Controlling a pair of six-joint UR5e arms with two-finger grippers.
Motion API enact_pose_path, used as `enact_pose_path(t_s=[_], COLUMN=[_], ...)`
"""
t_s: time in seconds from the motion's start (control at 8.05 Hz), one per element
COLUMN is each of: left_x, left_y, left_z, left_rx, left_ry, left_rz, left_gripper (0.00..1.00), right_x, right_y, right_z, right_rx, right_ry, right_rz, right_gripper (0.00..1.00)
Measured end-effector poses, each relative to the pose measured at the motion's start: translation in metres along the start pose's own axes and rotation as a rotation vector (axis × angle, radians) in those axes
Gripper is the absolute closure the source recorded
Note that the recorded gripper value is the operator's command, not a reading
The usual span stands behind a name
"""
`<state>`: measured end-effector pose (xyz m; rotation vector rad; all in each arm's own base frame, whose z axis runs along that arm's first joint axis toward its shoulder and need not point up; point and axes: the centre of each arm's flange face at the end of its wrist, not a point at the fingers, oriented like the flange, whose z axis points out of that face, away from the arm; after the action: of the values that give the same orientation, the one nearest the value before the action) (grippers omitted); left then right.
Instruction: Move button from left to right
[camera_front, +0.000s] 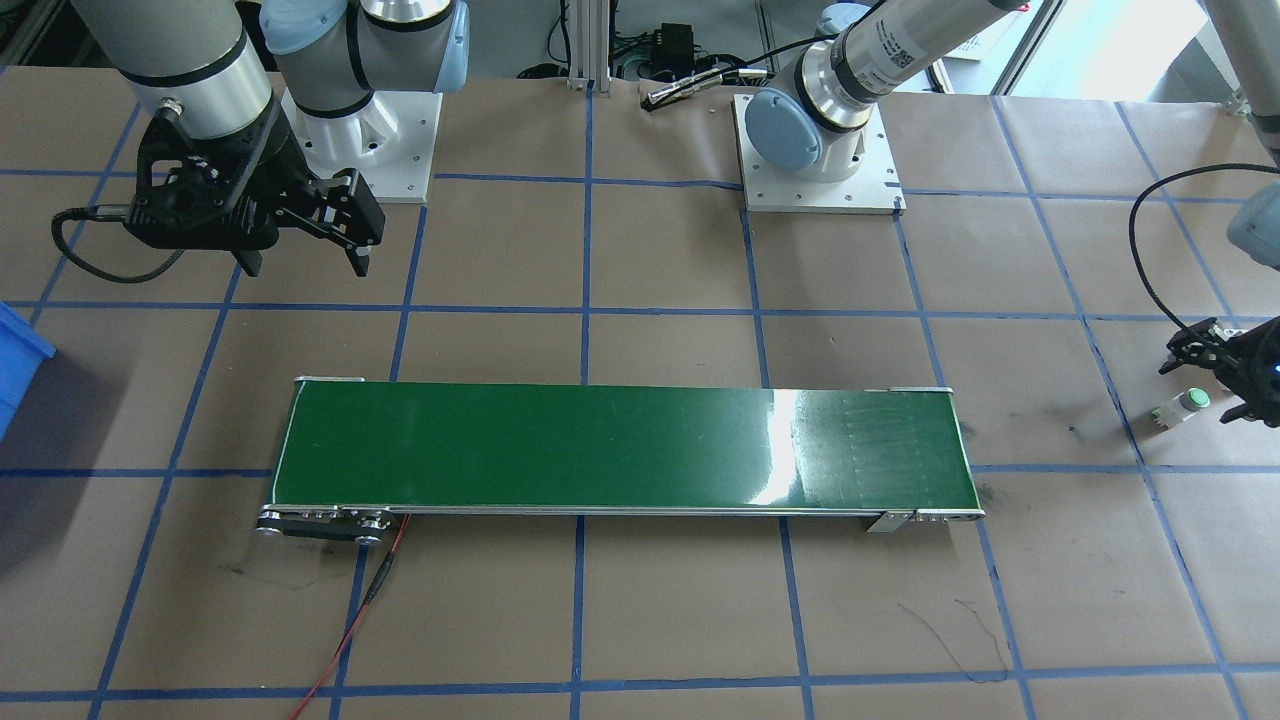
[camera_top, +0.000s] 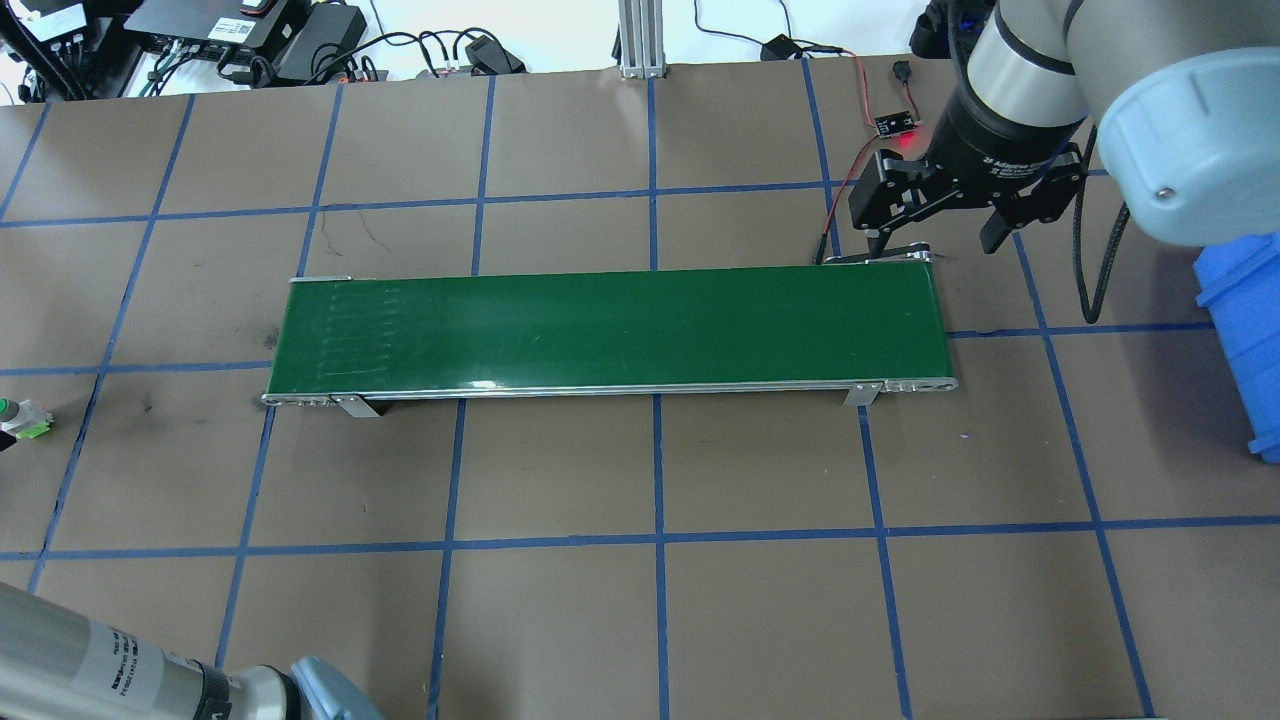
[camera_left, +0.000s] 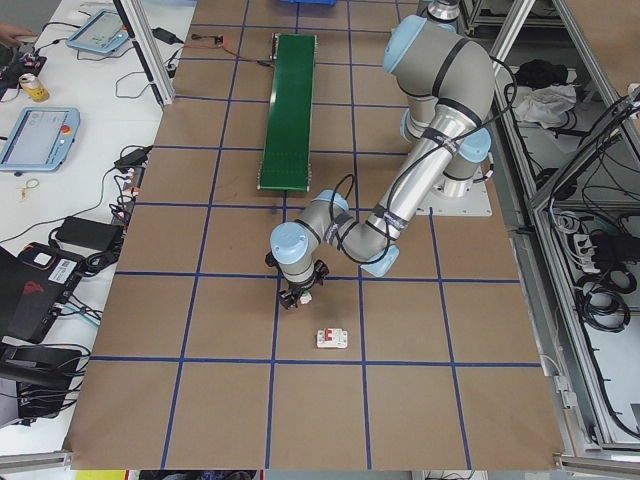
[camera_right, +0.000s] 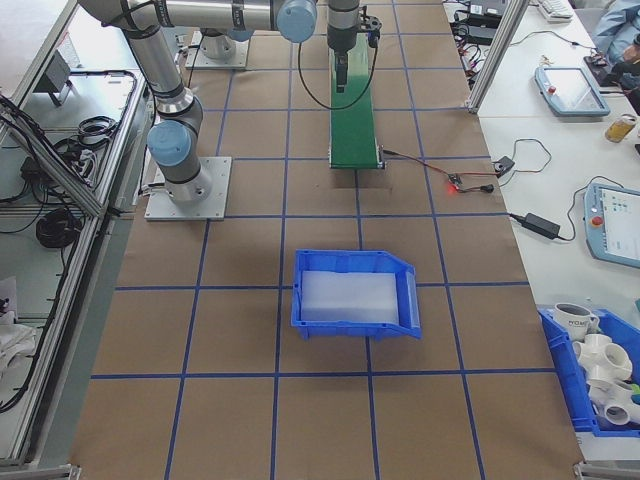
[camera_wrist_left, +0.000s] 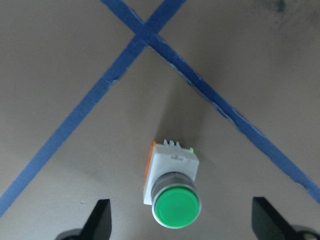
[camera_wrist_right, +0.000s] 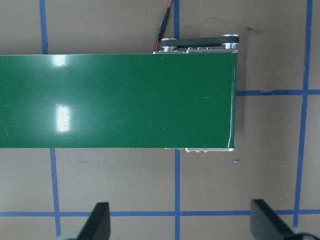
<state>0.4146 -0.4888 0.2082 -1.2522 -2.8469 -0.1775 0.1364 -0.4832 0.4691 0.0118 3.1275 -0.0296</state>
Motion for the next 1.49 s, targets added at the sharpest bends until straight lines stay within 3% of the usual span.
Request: enact_pose_path(t_s=[0.25, 0.37, 0.5, 0.62, 0.75, 1.24, 1.49], left_x=[-0.001, -0.002, -0.003, -0.004, -0.004, -0.003, 0.004], left_y=[-0.001, -0.002, -0.002, -0.002, -0.002, -0.002, 0.001], left_z=[0.008, 0.016, 0.021, 0.023, 0.024, 0.017, -0.027], left_rx=[0.002, 0.004, 0.005, 0.006, 0.007, 0.002, -0.023], left_ry=[0.011, 0.022, 0.029, 0.032, 0.032, 0.021, -0.017], left_rz=[0.011, 0.026, 0.036, 0.043, 0.048, 0.058, 0.017], left_gripper=[0.00, 0.13, 0.31, 0.61, 0.97, 1.00, 1.00], right_x=[0.000, 0.000, 0.000, 0.000, 0.000, 0.000, 0.000], right_y=[0.000, 0.000, 0.000, 0.000, 0.000, 0.000, 0.000], right_z=[0.000, 0.000, 0.000, 0.000, 0.000, 0.000, 0.001], right_rx=[0.000, 0.000, -0.001, -0.001, -0.001, -0.001, -0.001], right_ry=[0.000, 0.000, 0.000, 0.000, 0.000, 0.000, 0.000], right_rz=[0.000, 0.000, 0.000, 0.000, 0.000, 0.000, 0.000], right_gripper=[0.00, 0.00, 0.00, 0.00, 0.00, 0.00, 0.00])
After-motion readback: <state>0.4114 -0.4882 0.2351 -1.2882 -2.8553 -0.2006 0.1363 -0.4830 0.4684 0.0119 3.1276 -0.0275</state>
